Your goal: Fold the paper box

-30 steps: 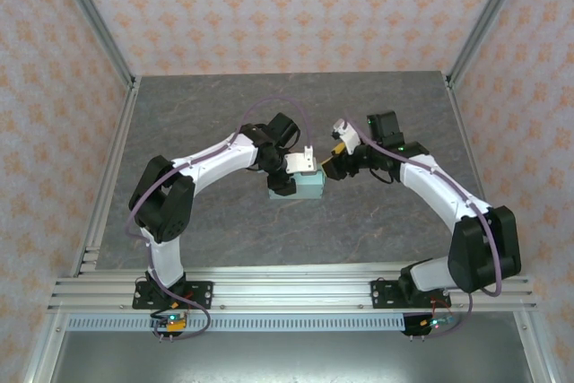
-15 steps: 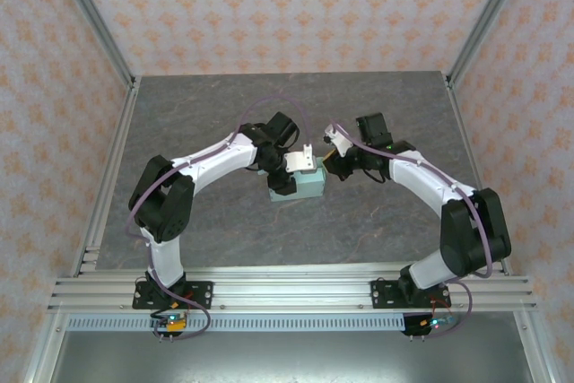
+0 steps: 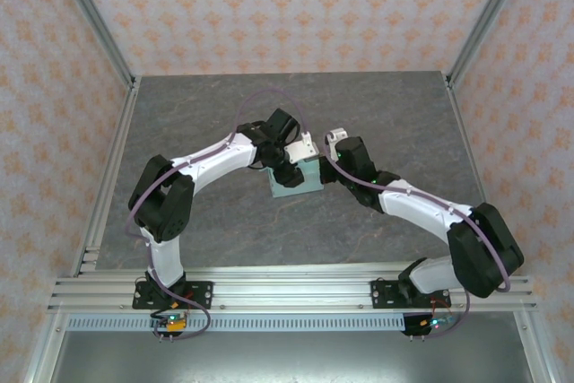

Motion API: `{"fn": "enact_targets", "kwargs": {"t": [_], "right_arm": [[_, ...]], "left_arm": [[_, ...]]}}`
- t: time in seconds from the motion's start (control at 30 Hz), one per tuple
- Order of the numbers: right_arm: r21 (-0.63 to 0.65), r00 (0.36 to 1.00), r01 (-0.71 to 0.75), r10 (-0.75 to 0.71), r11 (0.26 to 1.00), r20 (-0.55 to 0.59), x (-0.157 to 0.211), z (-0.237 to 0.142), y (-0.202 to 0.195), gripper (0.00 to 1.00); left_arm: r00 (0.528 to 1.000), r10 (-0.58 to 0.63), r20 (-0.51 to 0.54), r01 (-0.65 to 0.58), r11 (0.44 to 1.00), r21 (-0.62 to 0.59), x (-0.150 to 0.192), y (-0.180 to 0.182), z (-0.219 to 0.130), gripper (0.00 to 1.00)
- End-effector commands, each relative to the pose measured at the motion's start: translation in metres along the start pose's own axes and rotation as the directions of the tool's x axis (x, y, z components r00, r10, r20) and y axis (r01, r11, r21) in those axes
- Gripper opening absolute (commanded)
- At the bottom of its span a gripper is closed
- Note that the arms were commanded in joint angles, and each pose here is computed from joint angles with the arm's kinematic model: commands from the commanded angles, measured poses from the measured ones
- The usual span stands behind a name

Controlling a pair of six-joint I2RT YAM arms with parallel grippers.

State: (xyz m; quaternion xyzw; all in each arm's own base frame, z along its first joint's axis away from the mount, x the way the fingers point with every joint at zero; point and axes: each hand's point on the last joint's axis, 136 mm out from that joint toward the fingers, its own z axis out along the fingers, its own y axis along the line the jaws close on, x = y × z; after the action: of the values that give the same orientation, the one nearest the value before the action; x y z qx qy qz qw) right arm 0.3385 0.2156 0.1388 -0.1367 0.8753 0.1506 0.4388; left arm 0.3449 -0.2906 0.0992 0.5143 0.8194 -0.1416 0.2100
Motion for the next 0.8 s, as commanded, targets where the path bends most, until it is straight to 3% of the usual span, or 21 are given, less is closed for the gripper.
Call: {"fn": "enact_targets", "kwargs": {"t": [0.0, 0.27, 0.57, 0.77], "right_arm": [[0.091, 0.99, -0.133, 0.128, 0.987, 0.064, -0.018, -0.01, -0.006, 0.04], [0.11, 0.974, -0.222, 0.216, 0.969, 0.066, -0.018, -0.003, -0.005, 0.04], [0.134, 0.995, -0.099, 0.1, 0.986, -0.001, 0.014, 0.006, -0.012, 0.04], [0.143, 0.996, -0.092, 0.094, 0.985, -0.005, 0.023, 0.011, -0.015, 0.04]], "left_arm": [[0.996, -0.05, 0.076, 0.058, 0.993, -0.106, -0.016, 0.024, -0.007, 0.54], [0.997, -0.052, 0.055, 0.058, 0.991, -0.123, -0.015, 0.026, 0.001, 0.54], [0.998, -0.034, 0.044, 0.04, 0.989, -0.139, -0.017, 0.032, 0.0, 0.54], [0.998, -0.033, 0.062, 0.042, 0.988, -0.145, -0.019, 0.036, -0.003, 0.55]]}}
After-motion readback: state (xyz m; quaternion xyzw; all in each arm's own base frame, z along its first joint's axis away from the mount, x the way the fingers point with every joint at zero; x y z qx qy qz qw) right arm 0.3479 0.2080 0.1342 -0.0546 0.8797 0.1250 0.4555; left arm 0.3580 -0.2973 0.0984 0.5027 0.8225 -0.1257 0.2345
